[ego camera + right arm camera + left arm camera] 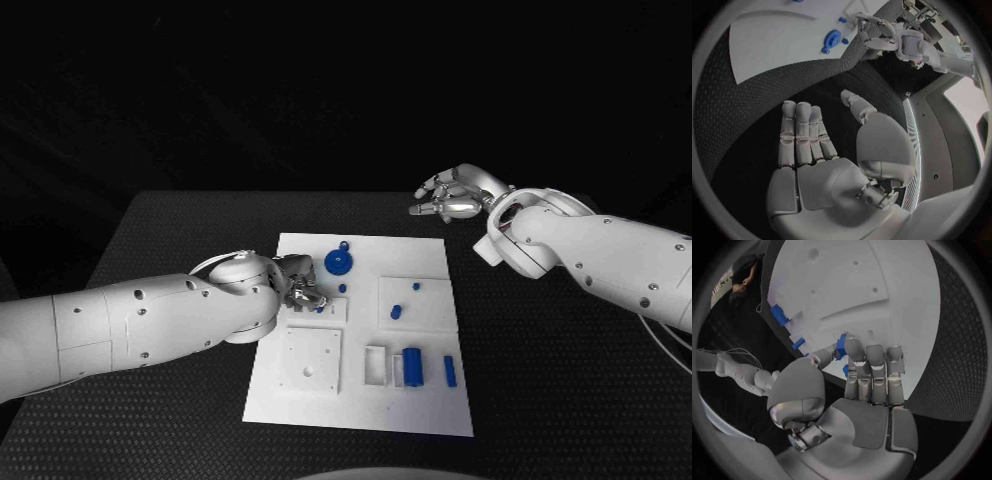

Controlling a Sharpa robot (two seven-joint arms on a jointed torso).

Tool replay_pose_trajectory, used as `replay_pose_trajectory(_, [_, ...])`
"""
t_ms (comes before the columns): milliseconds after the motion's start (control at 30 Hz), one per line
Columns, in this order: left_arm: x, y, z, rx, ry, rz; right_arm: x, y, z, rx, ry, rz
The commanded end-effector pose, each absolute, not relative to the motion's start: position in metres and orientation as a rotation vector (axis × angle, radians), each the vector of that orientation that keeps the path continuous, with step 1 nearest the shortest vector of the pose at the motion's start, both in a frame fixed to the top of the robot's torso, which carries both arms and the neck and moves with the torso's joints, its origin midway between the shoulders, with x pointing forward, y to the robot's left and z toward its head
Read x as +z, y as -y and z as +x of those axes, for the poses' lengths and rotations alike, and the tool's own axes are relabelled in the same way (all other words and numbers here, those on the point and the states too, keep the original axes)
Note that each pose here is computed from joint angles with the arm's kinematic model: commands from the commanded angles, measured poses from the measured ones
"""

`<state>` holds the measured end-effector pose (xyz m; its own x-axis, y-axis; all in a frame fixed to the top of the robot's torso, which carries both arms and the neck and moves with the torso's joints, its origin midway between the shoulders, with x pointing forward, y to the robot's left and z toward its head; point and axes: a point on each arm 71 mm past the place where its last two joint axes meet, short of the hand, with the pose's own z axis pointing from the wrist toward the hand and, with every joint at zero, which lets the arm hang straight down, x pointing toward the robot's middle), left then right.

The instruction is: Assemble the parts on the task board

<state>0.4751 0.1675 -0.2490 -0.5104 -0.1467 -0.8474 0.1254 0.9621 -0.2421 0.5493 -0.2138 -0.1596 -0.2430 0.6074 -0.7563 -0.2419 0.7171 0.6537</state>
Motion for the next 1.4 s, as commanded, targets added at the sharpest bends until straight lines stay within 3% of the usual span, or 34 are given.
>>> replay_pose_trajectory(33, [-0.2509, -0.163, 0.4723, -0.375, -2.091, -0.018, -0.1595, 0.2128, 0.5489, 0.826, -1.639, 0.29])
replay_pose_trajectory(1400, [-0.2517, -0.1603, 0.4716, -0.37, -2.103, 0.019, -0.1595, 0.2124, 0.5487, 0.827, -1.639, 0.29])
